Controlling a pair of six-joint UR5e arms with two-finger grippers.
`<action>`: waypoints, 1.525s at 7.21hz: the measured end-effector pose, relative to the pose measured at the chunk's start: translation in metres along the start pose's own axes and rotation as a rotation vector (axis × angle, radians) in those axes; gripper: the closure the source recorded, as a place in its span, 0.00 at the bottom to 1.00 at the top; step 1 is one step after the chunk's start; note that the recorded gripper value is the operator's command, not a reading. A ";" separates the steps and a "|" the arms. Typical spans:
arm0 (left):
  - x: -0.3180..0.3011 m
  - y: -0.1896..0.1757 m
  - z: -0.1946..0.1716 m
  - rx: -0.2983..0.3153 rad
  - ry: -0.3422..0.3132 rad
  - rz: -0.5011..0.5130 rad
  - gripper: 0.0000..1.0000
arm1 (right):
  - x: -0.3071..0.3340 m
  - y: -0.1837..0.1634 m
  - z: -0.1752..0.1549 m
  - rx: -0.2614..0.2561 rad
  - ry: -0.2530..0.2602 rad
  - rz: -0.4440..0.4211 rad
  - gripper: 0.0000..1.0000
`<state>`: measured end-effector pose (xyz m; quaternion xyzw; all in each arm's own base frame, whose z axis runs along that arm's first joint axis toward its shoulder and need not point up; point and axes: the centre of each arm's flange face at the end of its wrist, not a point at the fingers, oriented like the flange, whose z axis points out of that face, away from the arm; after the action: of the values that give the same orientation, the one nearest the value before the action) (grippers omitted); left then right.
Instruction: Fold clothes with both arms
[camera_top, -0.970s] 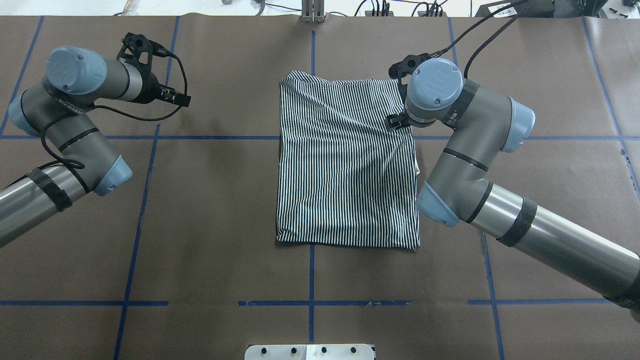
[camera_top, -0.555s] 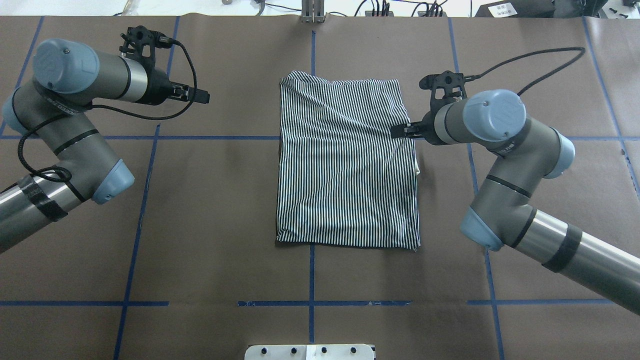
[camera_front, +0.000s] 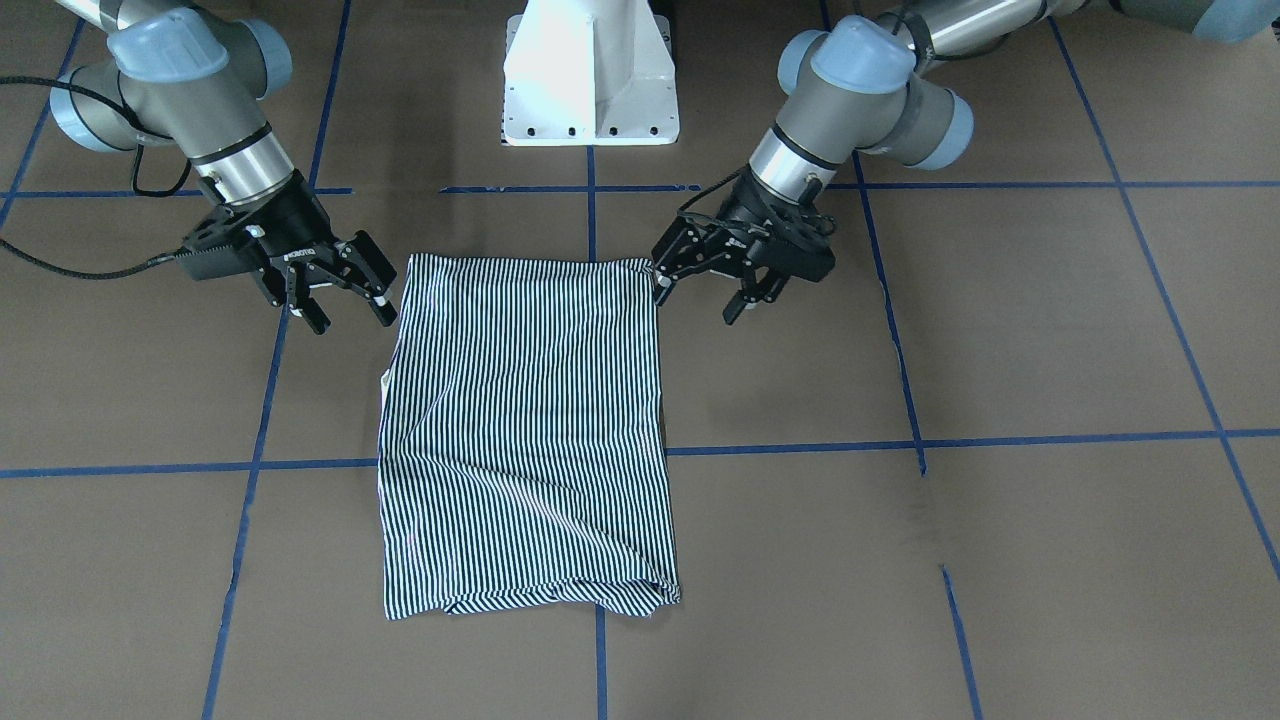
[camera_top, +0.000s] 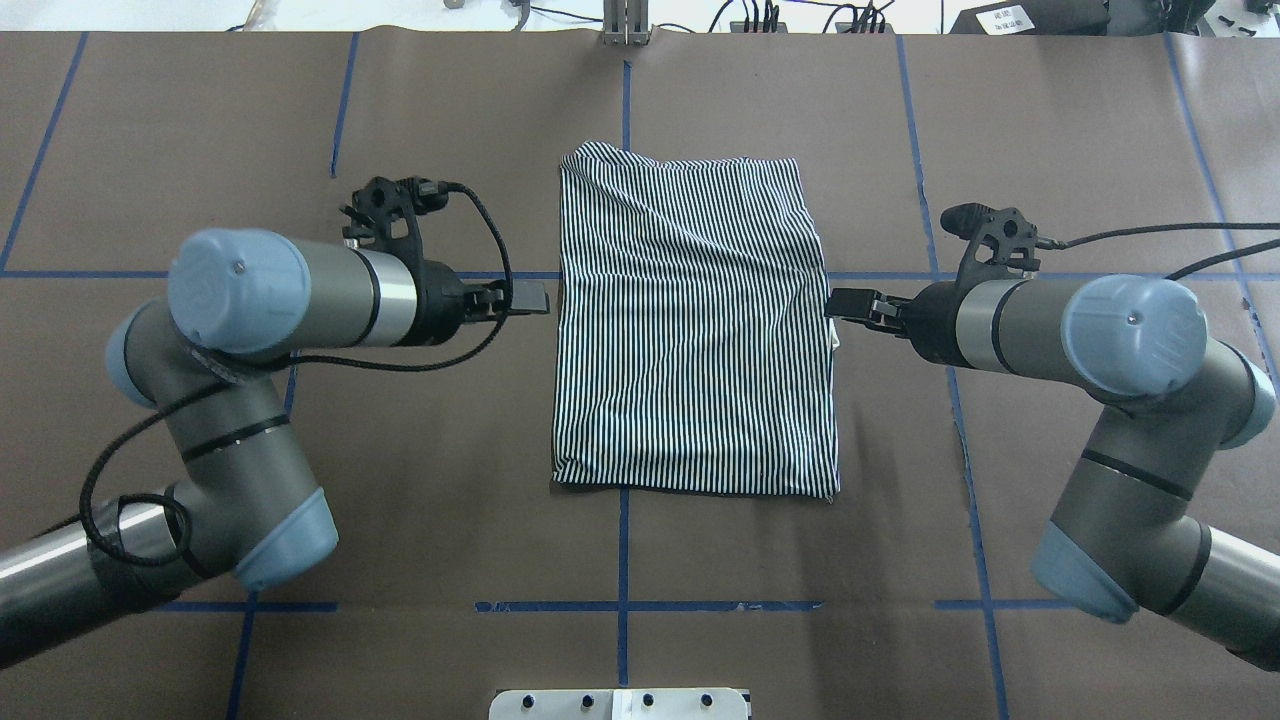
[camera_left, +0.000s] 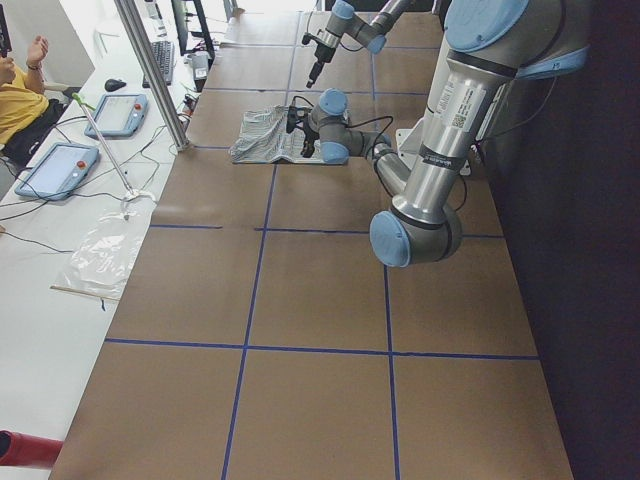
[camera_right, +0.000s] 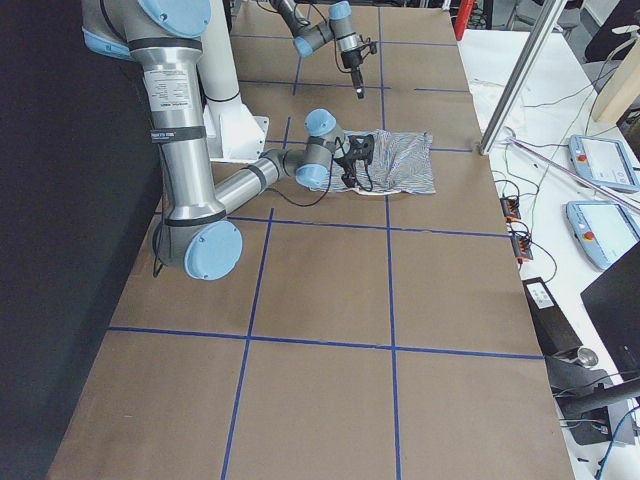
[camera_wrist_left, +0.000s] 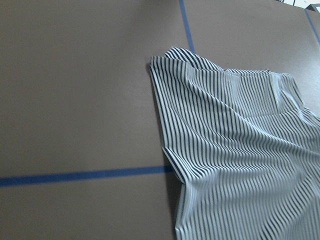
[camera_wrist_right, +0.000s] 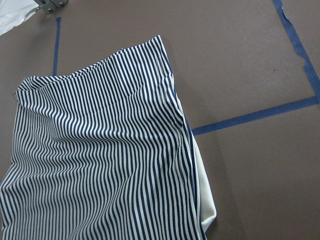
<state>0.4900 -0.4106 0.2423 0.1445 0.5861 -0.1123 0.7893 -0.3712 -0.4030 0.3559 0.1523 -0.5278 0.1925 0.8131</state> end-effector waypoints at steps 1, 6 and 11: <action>0.008 0.035 0.014 -0.005 -0.029 -0.065 0.36 | -0.001 0.006 -0.009 0.005 -0.011 0.034 0.00; 0.007 0.085 0.046 -0.040 -0.159 -0.111 0.36 | -0.004 0.010 -0.013 0.005 -0.021 0.055 0.00; 0.008 0.103 0.053 -0.066 -0.170 -0.103 0.36 | -0.006 0.011 -0.012 0.005 -0.022 0.054 0.00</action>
<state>0.5755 -0.3335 0.2591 0.0781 0.5272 -0.1451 0.8336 -0.3687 -0.3887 0.3461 0.1420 -0.5403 0.2139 0.8014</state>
